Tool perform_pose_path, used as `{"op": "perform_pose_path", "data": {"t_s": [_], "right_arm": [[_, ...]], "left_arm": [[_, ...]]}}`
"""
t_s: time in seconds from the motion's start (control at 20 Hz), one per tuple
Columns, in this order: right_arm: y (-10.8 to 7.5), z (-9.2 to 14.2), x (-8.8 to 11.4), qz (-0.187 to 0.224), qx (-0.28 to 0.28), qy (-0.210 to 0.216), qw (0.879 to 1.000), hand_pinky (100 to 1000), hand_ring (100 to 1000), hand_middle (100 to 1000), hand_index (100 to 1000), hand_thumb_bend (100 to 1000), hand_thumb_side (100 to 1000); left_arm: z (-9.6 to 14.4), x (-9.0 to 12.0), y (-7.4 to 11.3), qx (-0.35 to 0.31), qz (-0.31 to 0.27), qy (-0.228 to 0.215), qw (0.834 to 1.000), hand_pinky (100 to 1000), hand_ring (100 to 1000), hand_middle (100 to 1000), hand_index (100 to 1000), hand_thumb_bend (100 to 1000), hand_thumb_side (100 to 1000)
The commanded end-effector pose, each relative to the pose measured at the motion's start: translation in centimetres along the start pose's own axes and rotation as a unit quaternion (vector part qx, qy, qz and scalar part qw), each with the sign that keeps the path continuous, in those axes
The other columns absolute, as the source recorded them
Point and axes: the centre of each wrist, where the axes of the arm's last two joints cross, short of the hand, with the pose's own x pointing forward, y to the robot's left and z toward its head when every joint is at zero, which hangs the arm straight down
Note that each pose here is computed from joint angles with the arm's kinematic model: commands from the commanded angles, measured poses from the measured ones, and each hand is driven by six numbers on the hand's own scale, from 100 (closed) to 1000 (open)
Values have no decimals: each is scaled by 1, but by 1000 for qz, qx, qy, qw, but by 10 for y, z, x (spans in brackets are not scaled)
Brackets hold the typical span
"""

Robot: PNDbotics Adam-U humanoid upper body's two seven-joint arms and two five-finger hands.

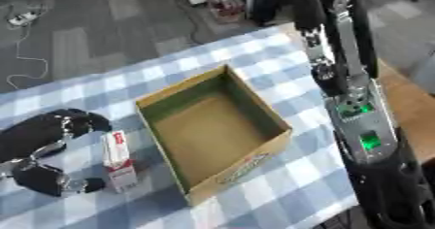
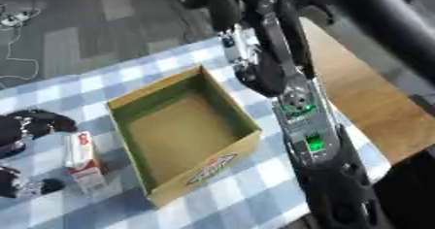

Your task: Pick up objects on the table and place them in the box.

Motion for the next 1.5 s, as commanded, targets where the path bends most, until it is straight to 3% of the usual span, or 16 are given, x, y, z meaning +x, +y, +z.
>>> {"op": "perform_pose_path", "data": {"t_s": [0.05,0.5,0.6,0.7,0.75,0.8,0.85,0.9,0.95,1.0,1.05,1.25,1.5], "right_arm": [[-2,-8,4,-2,-5,-15,1000,454,500,544,592,100,1000],[-1,-8,4,-5,-5,-16,1000,454,500,544,592,100,1000],[-1,-9,4,-5,-5,-17,1000,454,500,544,591,100,1000],[-1,-9,5,-6,-5,-18,1000,454,500,544,591,100,1000],[-1,-9,5,-6,-6,-19,1000,453,500,543,591,100,1000],[-1,-9,4,-6,-6,-19,1000,453,500,543,591,100,1000],[-1,-9,4,-6,-5,-19,1000,452,500,542,590,100,1000],[-1,-9,4,-6,-6,-19,1000,453,500,543,590,100,1000],[-1,-9,4,-6,-6,-20,1000,451,499,540,588,100,1000],[-1,-9,4,-6,-7,-21,1000,451,498,540,588,100,1000],[-1,-9,4,-7,-8,-21,1000,448,497,537,586,100,1000],[-2,-8,4,-7,-11,-23,1000,446,495,535,584,100,1000],[-2,-7,4,-7,-10,-23,1000,446,496,535,585,100,1000]], "left_arm": [[-2,-3,8,-14,-6,-5,1000,904,767,825,900,599,1000],[-8,-8,-8,-62,3,12,998,932,780,832,905,585,1000],[-9,-9,-12,-66,-4,15,998,924,742,798,893,566,1000],[-11,-8,-14,-66,-12,14,998,861,623,706,864,518,1000],[-11,-8,-14,-65,-17,13,998,576,414,533,824,471,1000],[-11,-7,-15,-63,-21,11,998,369,309,459,802,447,1000],[-11,-7,-16,-64,-24,11,998,160,203,353,743,368,967],[-11,-7,-18,-65,-24,11,998,209,229,378,766,402,977],[-11,-7,-19,-62,-20,14,998,100,100,224,588,235,973],[-10,-7,-21,-55,-12,16,998,100,100,212,569,217,978],[-10,-7,-21,-43,-3,18,999,100,100,100,403,132,909],[-10,-6,-19,44,33,23,998,100,100,100,329,175,912],[-9,-4,-13,124,57,21,990,100,100,100,319,187,907]]}}
